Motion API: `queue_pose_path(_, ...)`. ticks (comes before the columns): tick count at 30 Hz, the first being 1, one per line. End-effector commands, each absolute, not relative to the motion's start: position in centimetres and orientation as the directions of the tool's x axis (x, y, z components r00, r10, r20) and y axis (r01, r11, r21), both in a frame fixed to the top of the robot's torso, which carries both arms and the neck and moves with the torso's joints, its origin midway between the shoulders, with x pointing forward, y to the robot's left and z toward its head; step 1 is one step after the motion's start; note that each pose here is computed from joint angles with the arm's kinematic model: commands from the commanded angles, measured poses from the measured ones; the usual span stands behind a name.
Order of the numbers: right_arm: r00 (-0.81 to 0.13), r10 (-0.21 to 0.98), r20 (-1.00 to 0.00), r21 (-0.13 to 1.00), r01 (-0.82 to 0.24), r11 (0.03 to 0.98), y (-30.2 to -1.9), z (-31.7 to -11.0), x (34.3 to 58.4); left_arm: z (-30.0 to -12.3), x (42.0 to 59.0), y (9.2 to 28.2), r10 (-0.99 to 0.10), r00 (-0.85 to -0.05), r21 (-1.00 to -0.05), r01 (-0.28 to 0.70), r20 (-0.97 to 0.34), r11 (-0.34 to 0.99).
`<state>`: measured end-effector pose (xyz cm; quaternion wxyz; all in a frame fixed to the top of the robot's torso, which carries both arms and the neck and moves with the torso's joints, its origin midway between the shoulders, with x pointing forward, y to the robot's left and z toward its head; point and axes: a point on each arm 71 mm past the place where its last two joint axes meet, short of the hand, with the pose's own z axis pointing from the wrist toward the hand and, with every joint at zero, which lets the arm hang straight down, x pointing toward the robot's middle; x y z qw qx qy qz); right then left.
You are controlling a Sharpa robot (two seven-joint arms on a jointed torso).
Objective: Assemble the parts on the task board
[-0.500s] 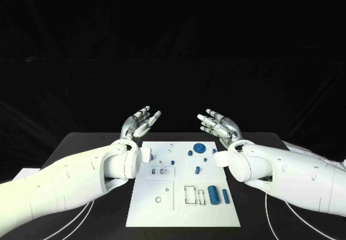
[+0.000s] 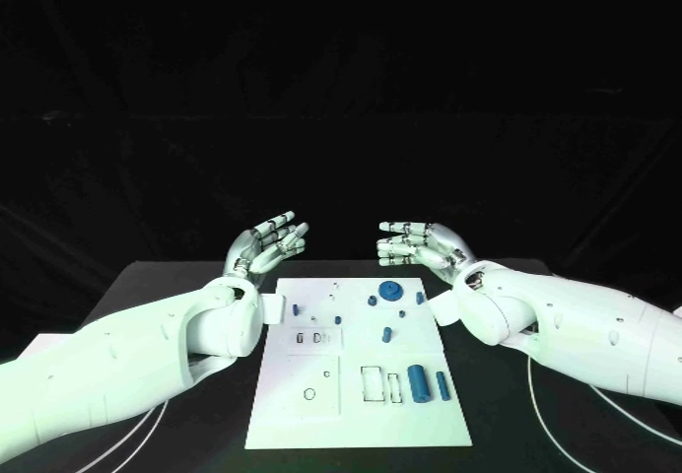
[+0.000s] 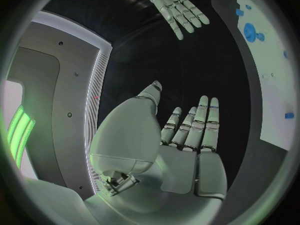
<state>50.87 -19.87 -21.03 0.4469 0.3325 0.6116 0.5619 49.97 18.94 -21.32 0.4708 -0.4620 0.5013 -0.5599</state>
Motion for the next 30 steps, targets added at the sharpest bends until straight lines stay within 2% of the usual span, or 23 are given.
queue_pose_path(1,-0.354,0.846,-0.398,0.911,-0.263,0.318,-20.0,-20.2,50.9,-20.7,49.4,18.3,-0.976,-0.210,-0.991,0.106,0.055,-0.079)
queue_pose_path(9,-0.293,0.757,-0.584,0.800,-0.369,0.474,-20.9,-18.6,51.4,-20.4,48.8,19.2,-0.978,-0.201,-0.994,0.086,0.050,-0.068)
queue_pose_path(14,-0.251,0.668,-0.700,0.702,-0.415,0.579,-21.3,-17.9,51.8,-20.1,48.1,19.5,-0.973,-0.225,-0.995,0.078,0.050,-0.069)
queue_pose_path(19,-0.231,0.499,-0.835,0.546,-0.455,0.703,-20.8,-17.7,51.9,-19.6,47.1,19.4,-0.962,-0.267,-0.994,0.071,0.060,-0.082)
queue_pose_path(22,-0.219,0.357,-0.908,0.419,-0.475,0.774,-20.3,-17.8,51.9,-19.3,46.3,18.9,-0.951,-0.299,-0.993,0.063,0.074,-0.097)
queue_pose_path(30,-0.159,0.079,-0.984,0.149,-0.497,0.855,-19.3,-17.5,52.1,-18.5,44.7,17.7,-0.929,-0.354,-0.991,0.036,0.111,-0.133)
